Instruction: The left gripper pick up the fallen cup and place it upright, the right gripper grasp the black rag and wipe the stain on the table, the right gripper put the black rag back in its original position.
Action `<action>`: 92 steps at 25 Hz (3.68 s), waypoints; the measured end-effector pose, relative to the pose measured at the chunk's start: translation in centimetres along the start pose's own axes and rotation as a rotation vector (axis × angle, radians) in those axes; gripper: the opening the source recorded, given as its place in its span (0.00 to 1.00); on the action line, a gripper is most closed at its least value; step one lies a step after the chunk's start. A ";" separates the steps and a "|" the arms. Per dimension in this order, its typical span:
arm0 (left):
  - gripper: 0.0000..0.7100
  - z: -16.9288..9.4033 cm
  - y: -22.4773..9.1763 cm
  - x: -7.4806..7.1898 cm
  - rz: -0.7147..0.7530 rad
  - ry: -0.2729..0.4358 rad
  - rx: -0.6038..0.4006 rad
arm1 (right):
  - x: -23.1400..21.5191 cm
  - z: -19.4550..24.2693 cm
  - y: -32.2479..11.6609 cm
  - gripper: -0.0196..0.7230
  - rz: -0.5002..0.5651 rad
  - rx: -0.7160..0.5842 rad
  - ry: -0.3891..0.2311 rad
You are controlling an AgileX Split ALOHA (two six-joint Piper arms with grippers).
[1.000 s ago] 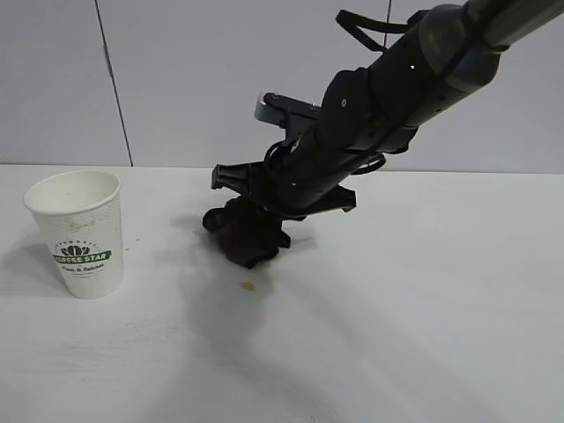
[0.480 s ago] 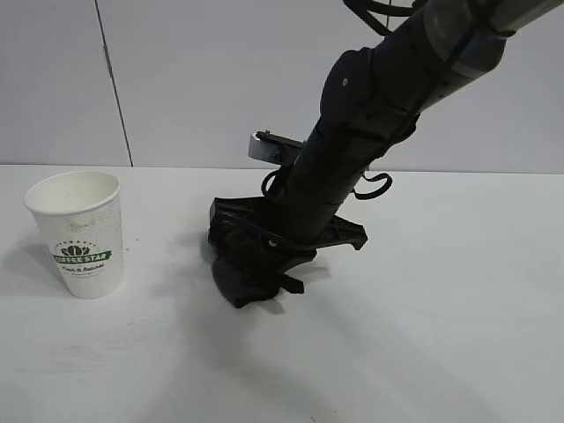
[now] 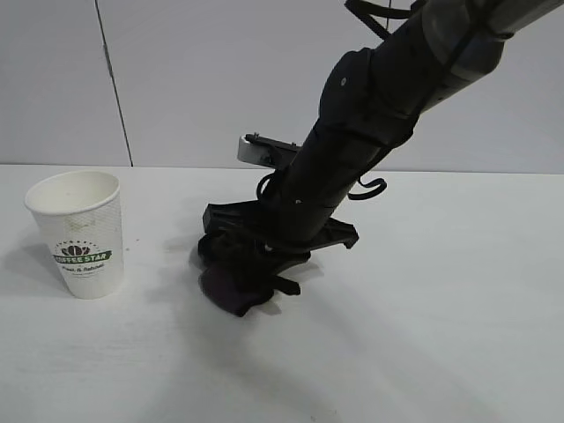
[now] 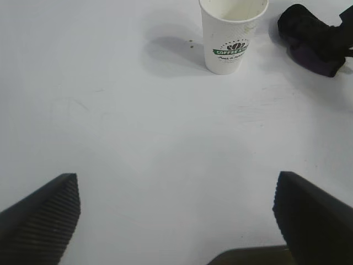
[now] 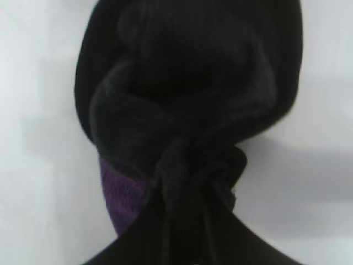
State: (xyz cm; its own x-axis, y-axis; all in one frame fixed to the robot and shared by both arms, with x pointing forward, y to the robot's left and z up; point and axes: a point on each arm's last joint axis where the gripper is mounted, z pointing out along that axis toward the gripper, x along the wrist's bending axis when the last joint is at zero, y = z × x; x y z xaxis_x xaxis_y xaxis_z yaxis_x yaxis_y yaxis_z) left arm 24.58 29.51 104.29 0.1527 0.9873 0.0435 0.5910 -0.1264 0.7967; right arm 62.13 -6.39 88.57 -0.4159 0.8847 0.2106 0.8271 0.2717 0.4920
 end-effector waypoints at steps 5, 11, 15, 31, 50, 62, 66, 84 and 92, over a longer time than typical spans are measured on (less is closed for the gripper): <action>0.97 0.0 0.0 0.0 0.000 0.000 0.000 | -0.6 0.1 0.7 0.08 -0.128 -0.087 -0.063; 0.97 0.0 0.0 0.0 0.000 0.001 0.000 | -2.1 -0.7 1.1 0.08 -0.077 -0.005 -0.078; 0.97 0.0 0.0 0.0 0.000 0.001 0.000 | -2.7 -3.1 2.4 0.08 -0.079 0.100 -0.089; 0.97 0.0 0.0 0.0 0.001 0.002 0.000 | -5.8 -6.4 1.7 0.08 -0.089 0.424 -0.296; 0.97 0.0 0.0 0.0 0.002 0.004 0.000 | -10.5 -13.0 4.0 0.79 0.132 0.239 -0.438; 0.97 0.0 0.0 0.0 0.002 0.004 0.001 | -15.3 -34.8 2.5 0.76 0.334 -0.105 -0.686; 0.97 0.0 0.0 0.0 0.002 0.004 0.001 | -10.4 -43.7 0.1 0.76 0.303 -0.353 -0.694; 0.97 0.0 0.0 0.0 0.002 0.004 0.001 | 3.6 -53.9 -27.5 0.76 0.148 -0.893 -0.331; 0.97 0.0 0.0 0.0 0.002 0.004 0.001 | 1.0 -44.5 -30.0 0.76 0.176 -0.738 -0.315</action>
State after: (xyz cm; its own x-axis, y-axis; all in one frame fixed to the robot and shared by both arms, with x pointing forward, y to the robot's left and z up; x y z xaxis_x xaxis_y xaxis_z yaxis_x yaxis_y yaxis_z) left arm 24.58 29.55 104.29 0.1504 0.9875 0.0478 0.5912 -0.1286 0.7962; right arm 20.05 -30.50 111.64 -0.0867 0.9858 0.1438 0.3627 -0.1032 0.9262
